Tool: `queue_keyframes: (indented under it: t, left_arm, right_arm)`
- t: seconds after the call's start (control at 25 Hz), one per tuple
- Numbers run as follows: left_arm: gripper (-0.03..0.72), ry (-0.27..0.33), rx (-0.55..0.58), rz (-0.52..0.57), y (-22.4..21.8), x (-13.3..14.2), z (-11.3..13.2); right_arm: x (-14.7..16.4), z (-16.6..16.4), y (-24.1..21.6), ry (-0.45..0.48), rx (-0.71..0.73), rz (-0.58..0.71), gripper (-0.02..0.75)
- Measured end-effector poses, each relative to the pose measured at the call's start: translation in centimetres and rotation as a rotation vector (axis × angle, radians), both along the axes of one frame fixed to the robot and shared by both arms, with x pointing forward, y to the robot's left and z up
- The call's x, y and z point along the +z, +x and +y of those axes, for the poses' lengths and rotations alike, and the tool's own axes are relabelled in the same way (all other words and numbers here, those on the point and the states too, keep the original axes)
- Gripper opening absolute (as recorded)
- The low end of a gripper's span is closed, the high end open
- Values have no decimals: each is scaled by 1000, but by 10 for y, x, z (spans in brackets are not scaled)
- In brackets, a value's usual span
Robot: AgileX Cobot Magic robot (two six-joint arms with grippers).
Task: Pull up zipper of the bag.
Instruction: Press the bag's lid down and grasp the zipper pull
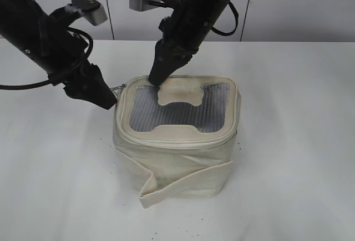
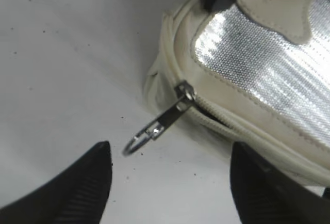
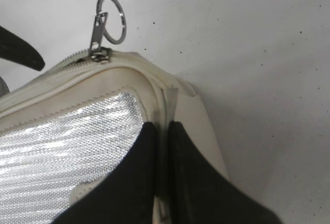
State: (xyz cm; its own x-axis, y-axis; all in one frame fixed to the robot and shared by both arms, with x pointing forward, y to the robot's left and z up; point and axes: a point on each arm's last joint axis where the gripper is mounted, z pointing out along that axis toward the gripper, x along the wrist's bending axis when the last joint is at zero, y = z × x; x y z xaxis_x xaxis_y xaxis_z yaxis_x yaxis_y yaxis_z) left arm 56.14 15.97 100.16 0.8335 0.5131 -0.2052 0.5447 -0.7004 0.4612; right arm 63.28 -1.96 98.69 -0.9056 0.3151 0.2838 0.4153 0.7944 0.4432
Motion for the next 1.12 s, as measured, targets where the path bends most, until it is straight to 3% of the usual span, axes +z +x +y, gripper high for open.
queue_keyframes:
  t: [0.4,0.64,1.12]
  left_arm:
    - [550,219,-243,-203,-14,8,-21]
    - [550,265,-262,-310,-16,27,-14]
    - [546,251,-306,-293,-20,15,-33]
  right_arm:
    - [0,1,0,-2,0,0,39]
    - [0,0,0,-3,0,0,39]
    - [0,0,0,-3,-1,1,39]
